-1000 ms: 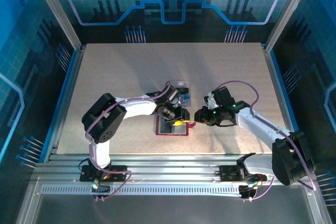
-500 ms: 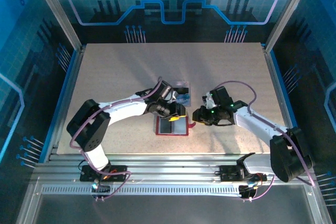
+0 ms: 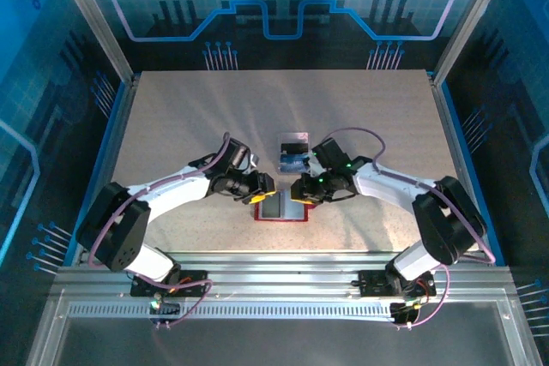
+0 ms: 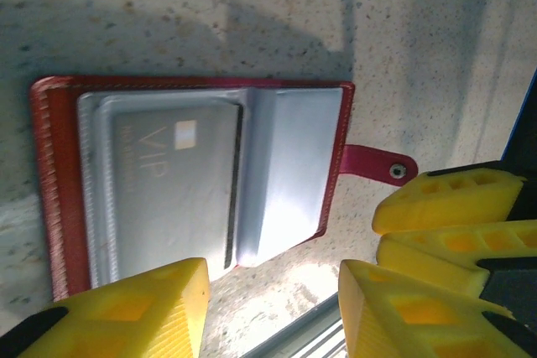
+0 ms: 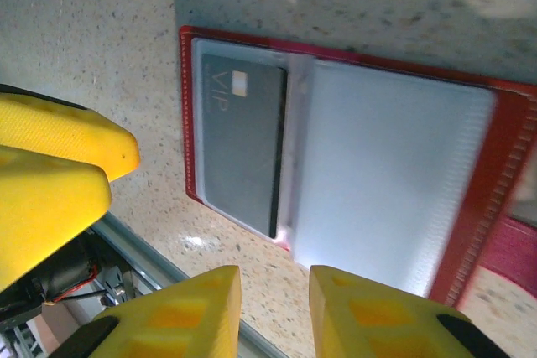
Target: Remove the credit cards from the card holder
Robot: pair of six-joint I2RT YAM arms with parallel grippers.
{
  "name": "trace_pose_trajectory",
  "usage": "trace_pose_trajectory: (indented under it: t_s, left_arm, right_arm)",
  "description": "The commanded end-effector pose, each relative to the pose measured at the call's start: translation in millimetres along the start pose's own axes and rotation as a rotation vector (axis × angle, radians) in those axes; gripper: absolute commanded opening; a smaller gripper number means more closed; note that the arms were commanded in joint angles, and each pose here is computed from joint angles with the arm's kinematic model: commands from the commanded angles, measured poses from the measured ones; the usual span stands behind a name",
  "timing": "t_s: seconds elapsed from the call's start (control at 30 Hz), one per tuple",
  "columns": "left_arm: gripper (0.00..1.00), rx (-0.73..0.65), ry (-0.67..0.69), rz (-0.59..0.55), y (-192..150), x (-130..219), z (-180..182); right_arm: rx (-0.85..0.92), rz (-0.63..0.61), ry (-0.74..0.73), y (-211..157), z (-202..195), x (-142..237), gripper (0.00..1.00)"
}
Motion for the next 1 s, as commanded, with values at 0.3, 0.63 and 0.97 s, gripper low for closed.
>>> trace_pose_trajectory:
  t_s: [0.3,0.63,0.97]
  left_arm:
    - [0.27,0.026,-0.002,0.017,-11,1,23]
    - [0.09,0.041,-0.022,0.055,-9,-15,25]
    - [0.07,0.061,0.016,0.094,-15,-25,38]
  right_arm:
    - [0.017,0.052,0.024,-3,28,-37,0.28]
    - [0.0,0.074,0.028,-3,24,-52,0.26]
    - [-0.003,0.081,0.02,0,23,-58,0.26]
Point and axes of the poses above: each hand's point on the last joint's axis, 136 mm out from that joint toward the fingers, its own x axis back along the fingers, its own z axis along the line the jaws close on, y = z × x, the point moved 1 cm from there along x, back along the fingers, and after that the axes turned 13 degrees about -x, right-handed, at the moved point
